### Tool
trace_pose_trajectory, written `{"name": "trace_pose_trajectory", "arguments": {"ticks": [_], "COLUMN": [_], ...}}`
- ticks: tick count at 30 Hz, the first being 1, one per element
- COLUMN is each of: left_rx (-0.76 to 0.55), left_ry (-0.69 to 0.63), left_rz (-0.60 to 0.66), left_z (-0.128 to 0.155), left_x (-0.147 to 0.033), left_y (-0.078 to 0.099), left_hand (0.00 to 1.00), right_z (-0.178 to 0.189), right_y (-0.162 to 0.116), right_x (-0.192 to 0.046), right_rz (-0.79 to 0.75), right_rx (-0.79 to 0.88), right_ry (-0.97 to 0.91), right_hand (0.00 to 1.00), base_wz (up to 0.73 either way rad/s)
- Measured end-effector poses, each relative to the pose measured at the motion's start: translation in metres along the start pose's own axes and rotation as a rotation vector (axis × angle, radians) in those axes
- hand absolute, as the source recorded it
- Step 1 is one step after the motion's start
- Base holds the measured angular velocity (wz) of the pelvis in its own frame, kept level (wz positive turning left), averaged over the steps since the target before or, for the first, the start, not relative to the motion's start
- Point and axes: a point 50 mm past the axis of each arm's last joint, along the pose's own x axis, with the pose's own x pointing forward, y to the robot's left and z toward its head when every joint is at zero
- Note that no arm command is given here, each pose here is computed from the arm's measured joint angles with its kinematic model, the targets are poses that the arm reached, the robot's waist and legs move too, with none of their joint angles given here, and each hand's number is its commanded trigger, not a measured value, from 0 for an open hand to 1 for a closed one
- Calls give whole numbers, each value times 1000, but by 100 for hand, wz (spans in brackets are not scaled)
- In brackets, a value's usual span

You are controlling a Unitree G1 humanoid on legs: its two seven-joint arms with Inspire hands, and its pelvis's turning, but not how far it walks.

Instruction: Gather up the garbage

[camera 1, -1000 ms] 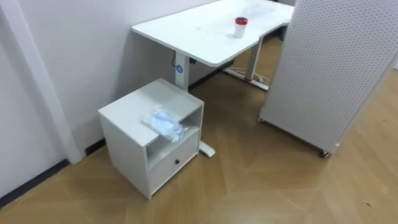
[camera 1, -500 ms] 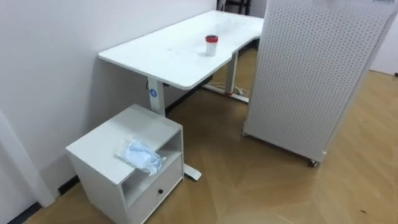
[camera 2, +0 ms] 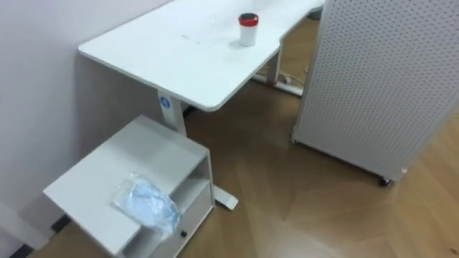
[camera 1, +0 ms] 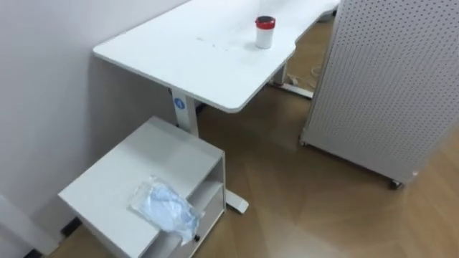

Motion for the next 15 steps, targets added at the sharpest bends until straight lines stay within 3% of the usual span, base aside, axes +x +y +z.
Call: {"name": "trace_pose_trajectory", "arguments": {"ticks": [7, 15], "left_rx": [-28, -24], "left_ry": [-133, -286], "left_rz": [32, 93], "left_z": [34, 70], "left_x": [3, 4], "left_y": [-8, -8], "left_hand": [0, 0], "right_z": [25, 22], "right_y": [7, 12], "right_x": [4, 4], "right_rz": [19, 46], "right_rx": [-3, -29], "right_ry": [-72, -86], "right_hand": [100, 100], "base_wz": [-11, 34]}}
